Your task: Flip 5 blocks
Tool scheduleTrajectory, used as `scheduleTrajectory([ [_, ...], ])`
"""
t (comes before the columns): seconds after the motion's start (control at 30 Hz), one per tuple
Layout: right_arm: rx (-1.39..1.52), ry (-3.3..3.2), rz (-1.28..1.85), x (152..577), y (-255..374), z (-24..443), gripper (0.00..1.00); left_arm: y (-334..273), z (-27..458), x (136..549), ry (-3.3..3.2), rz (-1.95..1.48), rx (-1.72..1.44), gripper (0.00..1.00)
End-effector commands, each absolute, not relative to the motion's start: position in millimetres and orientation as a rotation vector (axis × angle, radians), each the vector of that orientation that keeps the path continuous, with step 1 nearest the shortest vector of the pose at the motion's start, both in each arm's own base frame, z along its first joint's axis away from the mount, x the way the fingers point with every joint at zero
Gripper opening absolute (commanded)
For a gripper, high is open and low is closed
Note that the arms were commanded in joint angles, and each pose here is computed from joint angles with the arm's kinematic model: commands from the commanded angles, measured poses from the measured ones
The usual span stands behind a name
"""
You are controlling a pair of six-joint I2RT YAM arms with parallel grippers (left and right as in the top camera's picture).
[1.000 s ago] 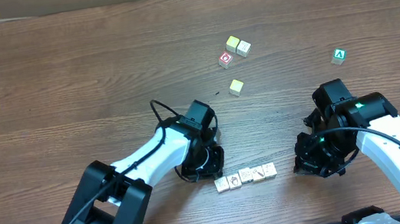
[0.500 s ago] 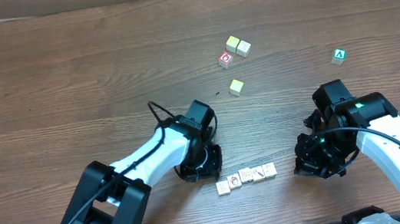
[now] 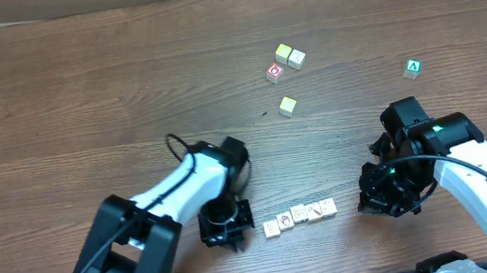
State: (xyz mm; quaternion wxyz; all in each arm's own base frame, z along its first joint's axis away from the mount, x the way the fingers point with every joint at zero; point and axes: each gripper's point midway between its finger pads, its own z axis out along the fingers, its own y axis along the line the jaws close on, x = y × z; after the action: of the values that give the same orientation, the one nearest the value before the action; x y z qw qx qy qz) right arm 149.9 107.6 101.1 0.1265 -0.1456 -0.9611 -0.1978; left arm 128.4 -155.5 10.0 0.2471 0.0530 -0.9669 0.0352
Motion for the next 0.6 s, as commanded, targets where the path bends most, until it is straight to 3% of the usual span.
scheduleTrajectory([
  [0.0, -0.414, -2.806, -0.593, 150.8, 107.9, 102.1, 0.04, -178.3, 13.5, 104.2, -2.563, 0.149, 0.080, 0.04],
  [0.2, -0.413, -2.806, -0.593, 150.8, 107.9, 102.1, 0.04, -186.2, 11.2, 98.4, -2.577, 0.117, 0.101, 0.05],
  [0.57, -0.408, -2.807, -0.593, 150.8, 107.9, 102.1, 0.04, -211.1, 0.2, 124.9, -2.688, 0.257, 0.089, 0.04],
])
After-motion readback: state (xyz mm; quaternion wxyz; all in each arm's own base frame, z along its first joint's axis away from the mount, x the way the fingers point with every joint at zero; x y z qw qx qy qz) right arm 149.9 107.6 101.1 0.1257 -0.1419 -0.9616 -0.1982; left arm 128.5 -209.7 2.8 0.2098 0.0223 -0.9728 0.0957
